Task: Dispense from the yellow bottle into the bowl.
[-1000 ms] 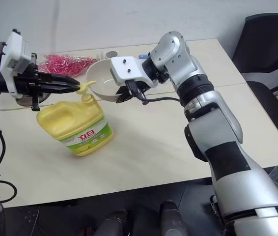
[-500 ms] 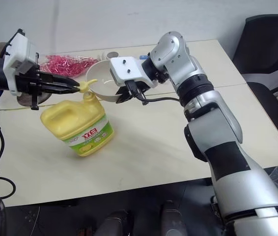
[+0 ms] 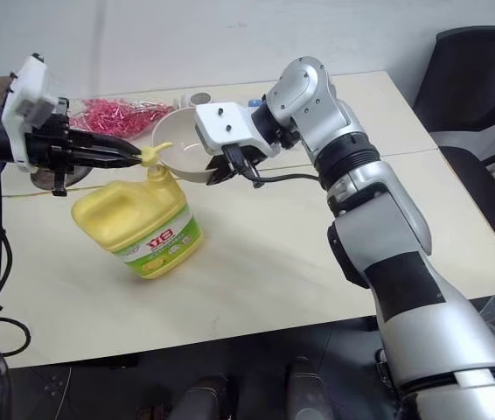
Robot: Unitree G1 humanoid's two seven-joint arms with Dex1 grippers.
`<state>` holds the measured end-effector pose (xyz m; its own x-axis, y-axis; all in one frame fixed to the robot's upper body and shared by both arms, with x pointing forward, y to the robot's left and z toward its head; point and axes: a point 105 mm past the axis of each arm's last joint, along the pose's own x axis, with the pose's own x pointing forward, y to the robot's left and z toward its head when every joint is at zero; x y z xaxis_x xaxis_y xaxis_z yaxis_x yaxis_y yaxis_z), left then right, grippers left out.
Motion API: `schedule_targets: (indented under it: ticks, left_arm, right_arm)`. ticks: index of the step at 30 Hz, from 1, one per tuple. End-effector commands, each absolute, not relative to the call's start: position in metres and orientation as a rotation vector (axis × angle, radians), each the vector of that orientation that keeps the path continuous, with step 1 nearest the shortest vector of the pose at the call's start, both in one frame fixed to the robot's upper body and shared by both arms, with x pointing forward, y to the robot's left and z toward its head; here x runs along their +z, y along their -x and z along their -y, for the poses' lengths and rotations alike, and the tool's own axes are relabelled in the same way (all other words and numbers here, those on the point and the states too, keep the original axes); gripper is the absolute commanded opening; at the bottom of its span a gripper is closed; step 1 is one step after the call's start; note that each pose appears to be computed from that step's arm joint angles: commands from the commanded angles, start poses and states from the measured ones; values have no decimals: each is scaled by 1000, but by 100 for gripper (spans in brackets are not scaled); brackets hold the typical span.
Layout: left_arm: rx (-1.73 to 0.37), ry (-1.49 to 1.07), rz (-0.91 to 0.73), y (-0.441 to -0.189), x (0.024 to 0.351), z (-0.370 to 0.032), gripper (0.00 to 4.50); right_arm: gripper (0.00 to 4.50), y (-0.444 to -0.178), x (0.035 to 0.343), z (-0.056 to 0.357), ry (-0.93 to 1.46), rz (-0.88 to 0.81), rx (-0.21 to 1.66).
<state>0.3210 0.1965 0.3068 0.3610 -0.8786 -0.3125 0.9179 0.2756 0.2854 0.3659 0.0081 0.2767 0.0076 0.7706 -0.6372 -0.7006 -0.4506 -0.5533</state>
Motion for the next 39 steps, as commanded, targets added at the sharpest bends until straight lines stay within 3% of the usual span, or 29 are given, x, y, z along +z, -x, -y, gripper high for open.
schedule_targets:
  ticks: [1, 18, 39]
  left_arm:
    - [-1172, -387, -3, -316, 334, -200, 56]
    - [-1124, -408, -60, -348, 291, -196, 56]
    - [-1149, -425, -226, -340, 247, -203, 56]
  right_arm:
    - [0, -355, 294, -12, 1208, 148, 1729]
    - [0, -355, 294, -12, 1212, 144, 1731]
    - [0, -353, 293, -14, 1247, 150, 1740]
